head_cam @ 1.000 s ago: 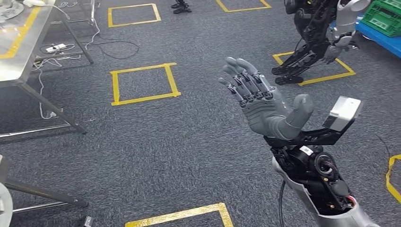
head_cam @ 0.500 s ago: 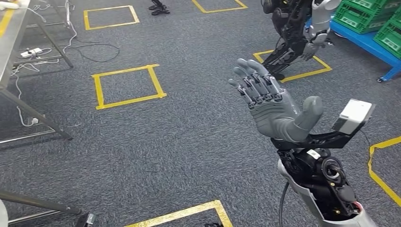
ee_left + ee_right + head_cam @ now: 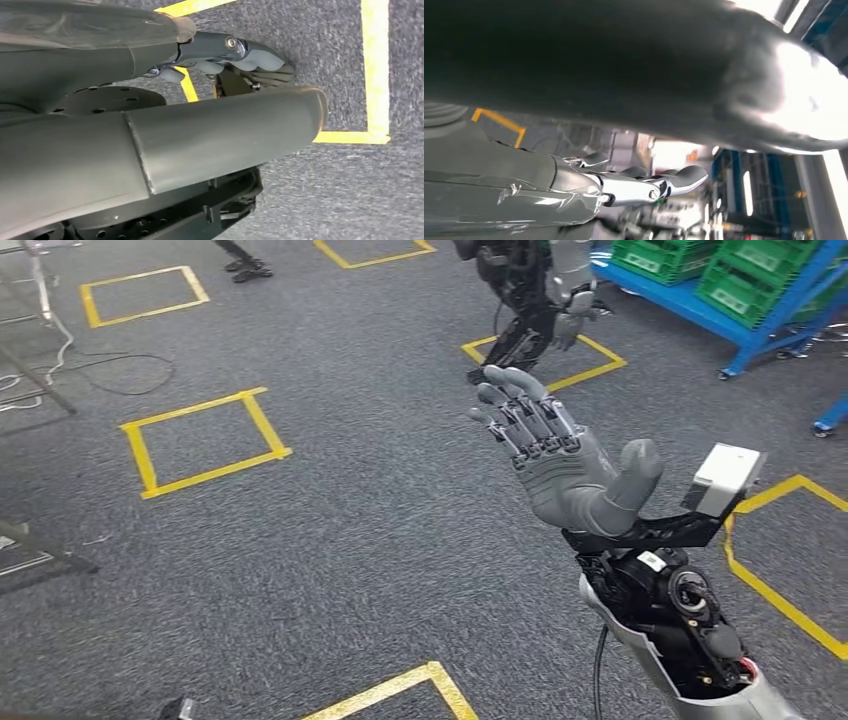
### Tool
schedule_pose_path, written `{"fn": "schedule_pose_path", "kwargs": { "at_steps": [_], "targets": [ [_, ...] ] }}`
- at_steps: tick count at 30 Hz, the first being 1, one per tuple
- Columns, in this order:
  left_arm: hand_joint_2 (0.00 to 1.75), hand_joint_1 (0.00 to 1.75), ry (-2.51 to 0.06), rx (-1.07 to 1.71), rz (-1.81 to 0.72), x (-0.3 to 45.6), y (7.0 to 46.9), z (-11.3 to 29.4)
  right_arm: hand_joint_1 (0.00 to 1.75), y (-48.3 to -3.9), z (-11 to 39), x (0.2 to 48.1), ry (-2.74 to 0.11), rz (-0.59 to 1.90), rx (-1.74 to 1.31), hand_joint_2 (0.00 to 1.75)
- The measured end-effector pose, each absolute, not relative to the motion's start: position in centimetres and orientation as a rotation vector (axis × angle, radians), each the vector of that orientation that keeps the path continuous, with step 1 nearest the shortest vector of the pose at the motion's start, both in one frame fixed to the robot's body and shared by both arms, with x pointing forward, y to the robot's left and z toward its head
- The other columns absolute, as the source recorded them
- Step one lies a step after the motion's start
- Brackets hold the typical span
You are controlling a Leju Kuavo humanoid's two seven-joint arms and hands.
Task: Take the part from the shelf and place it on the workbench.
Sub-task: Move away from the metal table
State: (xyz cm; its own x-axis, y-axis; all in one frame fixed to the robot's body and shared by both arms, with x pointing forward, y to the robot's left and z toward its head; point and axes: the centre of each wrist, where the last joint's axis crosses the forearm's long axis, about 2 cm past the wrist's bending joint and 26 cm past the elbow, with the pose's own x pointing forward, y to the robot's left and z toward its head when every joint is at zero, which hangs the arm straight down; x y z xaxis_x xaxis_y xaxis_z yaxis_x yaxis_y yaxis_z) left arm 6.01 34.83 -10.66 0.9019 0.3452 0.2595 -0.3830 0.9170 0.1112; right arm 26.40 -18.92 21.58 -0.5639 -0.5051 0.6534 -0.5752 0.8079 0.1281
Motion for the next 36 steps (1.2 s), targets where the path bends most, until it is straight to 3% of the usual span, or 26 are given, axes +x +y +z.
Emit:
{"fn": "schedule_pose_path", "kwargs": {
  "at_steps": [8, 14, 22, 36],
  "targets": [
    [0.00, 0.00, -0.246, 0.163, 0.386, 6.3, 35.2, -10.6, 0.00, -21.0, 19.5, 26.9, -2.140, 0.355, 0.132, 0.00],
    [0.00, 0.00, -0.233, 0.150, 0.384, 6.0, 35.1, -10.6, 0.00, -24.5, 13.5, 27.5, -1.833, 0.474, -0.249, 0.00],
    [0.00, 0.00, -0.235, 0.143, 0.363, 6.1, 34.8, -10.7, 0.00, -31.7, 0.1, 24.0, -1.307, 0.367, -0.340, 0.00],
    [0.00, 0.00, -0.237, 0.148, 0.357, 6.1, 35.2, -10.6, 0.00, -35.2, -6.5, 17.6, -0.885, 0.353, -0.398, 0.00]
  ]
}}
